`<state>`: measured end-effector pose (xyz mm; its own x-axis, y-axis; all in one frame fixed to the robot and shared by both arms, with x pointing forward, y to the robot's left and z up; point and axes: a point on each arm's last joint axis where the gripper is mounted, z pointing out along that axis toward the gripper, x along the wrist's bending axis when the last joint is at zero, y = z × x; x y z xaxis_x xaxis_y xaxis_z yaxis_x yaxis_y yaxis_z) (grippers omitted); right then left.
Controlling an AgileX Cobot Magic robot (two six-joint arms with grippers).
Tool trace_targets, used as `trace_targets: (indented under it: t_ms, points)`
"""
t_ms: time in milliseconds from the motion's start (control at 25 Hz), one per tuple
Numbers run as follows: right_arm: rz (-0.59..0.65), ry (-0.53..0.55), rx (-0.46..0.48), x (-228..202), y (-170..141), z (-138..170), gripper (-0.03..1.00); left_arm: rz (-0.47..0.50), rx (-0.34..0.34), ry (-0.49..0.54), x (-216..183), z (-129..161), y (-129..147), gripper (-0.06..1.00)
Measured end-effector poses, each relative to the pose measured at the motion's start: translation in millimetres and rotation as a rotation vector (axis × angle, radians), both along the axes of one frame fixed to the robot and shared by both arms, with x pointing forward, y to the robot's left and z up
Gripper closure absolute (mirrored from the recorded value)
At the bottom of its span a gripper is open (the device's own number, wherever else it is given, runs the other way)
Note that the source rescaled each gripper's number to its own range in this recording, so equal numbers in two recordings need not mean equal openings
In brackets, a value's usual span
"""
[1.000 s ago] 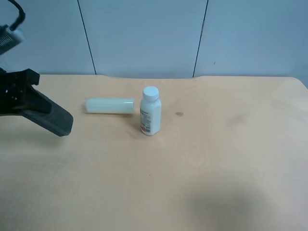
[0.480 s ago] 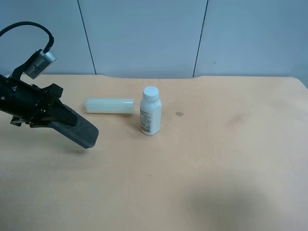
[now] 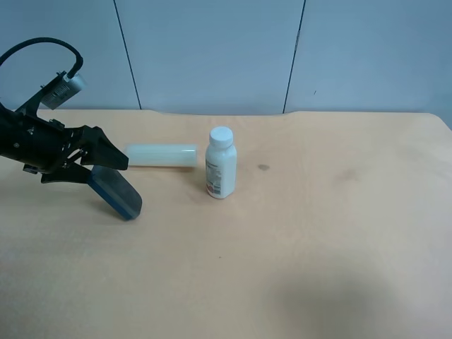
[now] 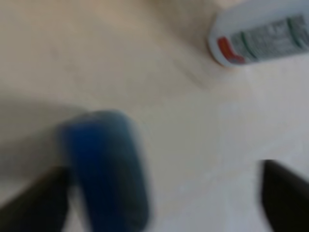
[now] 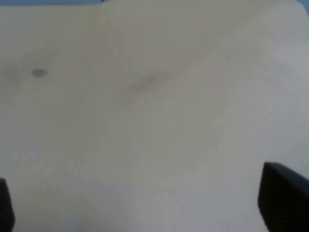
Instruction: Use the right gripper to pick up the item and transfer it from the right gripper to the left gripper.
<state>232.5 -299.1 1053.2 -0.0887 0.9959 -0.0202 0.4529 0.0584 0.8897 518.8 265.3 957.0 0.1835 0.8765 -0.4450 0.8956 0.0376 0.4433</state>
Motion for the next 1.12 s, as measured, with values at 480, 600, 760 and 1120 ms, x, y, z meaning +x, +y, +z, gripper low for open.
trace_targets:
  t_ms: [480, 600, 760, 1120]
  points:
    - [0.000, 0.000, 0.000, 0.0, 0.0, 0.0, -0.03, -0.018, 0.083, -0.040, 0.2, 1.7, 5.3, -0.05]
    - [0.000, 0.000, 0.000, 0.0, 0.0, 0.0, -0.03, -0.025, 0.169, -0.106, -1.0, 11.7, 11.1, -0.05]
    - [0.000, 0.000, 0.000, 0.0, 0.0, 0.0, -0.03, -0.001, 0.247, -0.210, -6.9, 35.5, 17.1, -0.05]
    - [0.000, 0.000, 0.000, 0.0, 0.0, 0.0, -0.03, 0.062, 0.273, -0.301, -49.0, 92.5, 19.9, -0.05]
